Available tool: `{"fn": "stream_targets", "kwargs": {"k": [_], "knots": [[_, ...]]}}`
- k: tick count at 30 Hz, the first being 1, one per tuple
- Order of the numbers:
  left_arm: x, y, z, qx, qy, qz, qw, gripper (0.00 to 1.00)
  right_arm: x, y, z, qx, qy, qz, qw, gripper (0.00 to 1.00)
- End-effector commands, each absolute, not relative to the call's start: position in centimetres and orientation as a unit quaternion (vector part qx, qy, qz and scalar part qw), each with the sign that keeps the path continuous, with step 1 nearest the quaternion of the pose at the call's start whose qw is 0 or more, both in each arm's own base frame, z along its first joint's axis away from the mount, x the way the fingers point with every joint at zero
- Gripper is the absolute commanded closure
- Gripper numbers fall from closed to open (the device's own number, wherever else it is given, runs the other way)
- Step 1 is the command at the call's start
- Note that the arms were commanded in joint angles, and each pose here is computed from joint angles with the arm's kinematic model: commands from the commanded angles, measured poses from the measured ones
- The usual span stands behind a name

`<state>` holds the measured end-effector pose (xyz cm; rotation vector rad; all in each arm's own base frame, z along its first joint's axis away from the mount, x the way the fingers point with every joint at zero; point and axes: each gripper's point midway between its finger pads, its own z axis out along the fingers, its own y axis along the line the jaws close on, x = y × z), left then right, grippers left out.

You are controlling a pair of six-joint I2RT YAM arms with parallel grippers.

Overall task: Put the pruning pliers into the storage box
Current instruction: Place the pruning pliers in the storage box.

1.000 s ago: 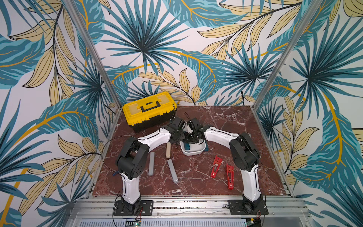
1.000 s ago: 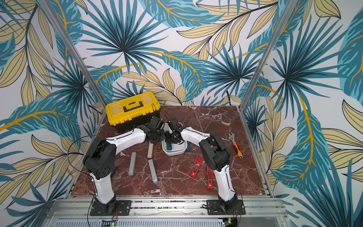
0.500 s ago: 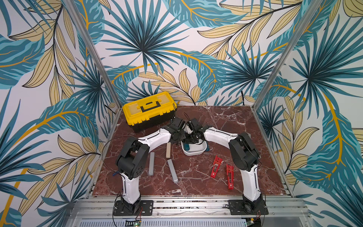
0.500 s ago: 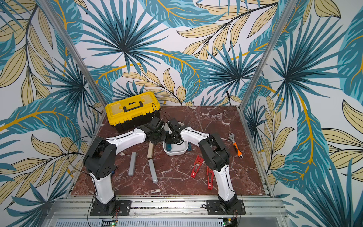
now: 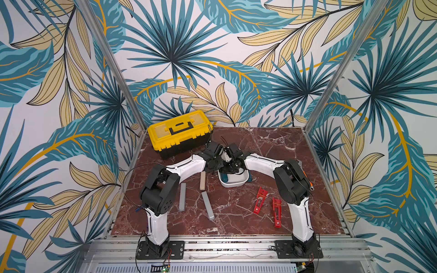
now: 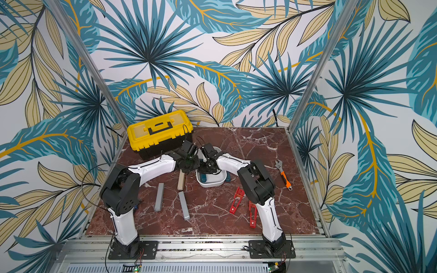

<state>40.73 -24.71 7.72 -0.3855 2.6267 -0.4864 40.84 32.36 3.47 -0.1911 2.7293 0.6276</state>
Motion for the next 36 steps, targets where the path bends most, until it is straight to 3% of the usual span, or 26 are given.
{"fn": "stream_targets", "kwargs": {"k": [1, 9, 36], "knots": [[40.9, -25.2, 9.2, -0.132, 0.943, -0.194, 0.235, 1.0, 40.6, 32.7, 3.2, -0.079, 0.959, 0.219, 0.163, 0.65], [40.9, -25.3, 9.2, -0.131, 0.943, -0.195, 0.234, 1.0, 40.6, 32.5, 3.9, -0.085, 0.958, 0.219, 0.167, 0.55], [41.1, -25.5, 9.2, -0.13, 0.944, -0.196, 0.232, 1.0, 40.2, 33.0, 6.7, -0.096, 0.945, 0.251, 0.188, 0.5]]}}
